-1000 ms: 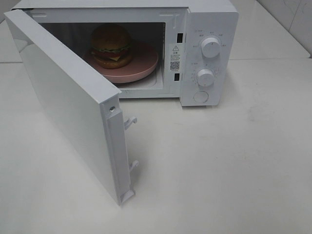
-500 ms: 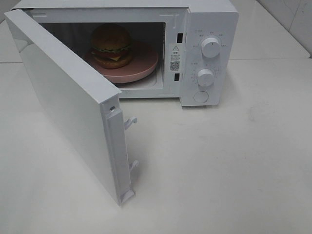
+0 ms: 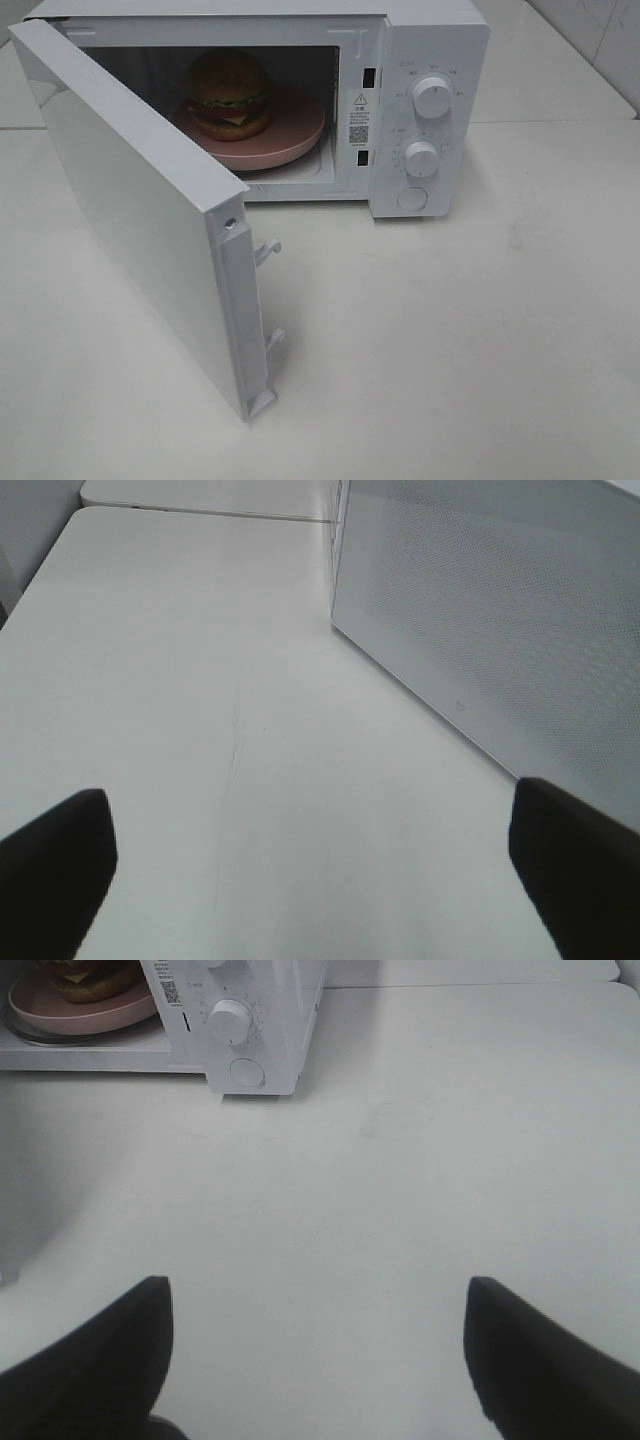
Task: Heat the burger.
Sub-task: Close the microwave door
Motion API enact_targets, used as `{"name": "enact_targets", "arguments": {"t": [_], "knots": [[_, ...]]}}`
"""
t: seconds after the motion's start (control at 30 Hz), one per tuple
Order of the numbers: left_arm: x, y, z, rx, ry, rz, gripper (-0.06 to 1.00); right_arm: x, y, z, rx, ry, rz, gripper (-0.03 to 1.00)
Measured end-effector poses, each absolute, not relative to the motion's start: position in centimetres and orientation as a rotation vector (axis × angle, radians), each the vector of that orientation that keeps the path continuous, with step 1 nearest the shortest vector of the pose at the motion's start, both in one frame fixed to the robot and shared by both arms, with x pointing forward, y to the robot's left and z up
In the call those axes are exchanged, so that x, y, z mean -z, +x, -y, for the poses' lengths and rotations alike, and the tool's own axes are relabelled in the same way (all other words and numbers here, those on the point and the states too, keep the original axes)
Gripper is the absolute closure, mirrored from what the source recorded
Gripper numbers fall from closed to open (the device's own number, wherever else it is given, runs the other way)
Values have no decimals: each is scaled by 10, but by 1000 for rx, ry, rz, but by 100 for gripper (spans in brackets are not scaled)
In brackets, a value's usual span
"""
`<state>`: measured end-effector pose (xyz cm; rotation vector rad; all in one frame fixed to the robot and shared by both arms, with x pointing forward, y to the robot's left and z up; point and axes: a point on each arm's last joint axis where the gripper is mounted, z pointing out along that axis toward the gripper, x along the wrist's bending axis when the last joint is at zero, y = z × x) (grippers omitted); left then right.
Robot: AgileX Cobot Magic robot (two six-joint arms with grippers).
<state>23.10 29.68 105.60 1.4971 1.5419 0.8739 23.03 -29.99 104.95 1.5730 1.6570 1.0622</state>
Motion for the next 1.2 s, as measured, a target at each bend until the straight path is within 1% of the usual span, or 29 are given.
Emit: {"name": "enact_targets", "arguments": {"t": [1.07, 1.1, 1.13, 1.17, 1.2], "knots": [[-1056, 231, -297, -874, 1497, -1542, -4, -1049, 230, 300, -1062, 1573, -1657, 20], [-1056, 231, -297, -874, 1497, -1542, -2, -1049, 230, 300, -1062, 1573, -1657, 20], [-1058, 230, -297, -881, 1490, -1534, 4, -1049, 230, 300, -1062, 1573, -1657, 20], [-1058, 230, -297, -881, 1490, -1534, 4, -1049, 230, 300, -1062, 1573, -1657, 20], [-1060, 230, -297, -889, 1481, -1525, 7, -1049, 230, 300, -1062, 1573, -1657, 20]]}}
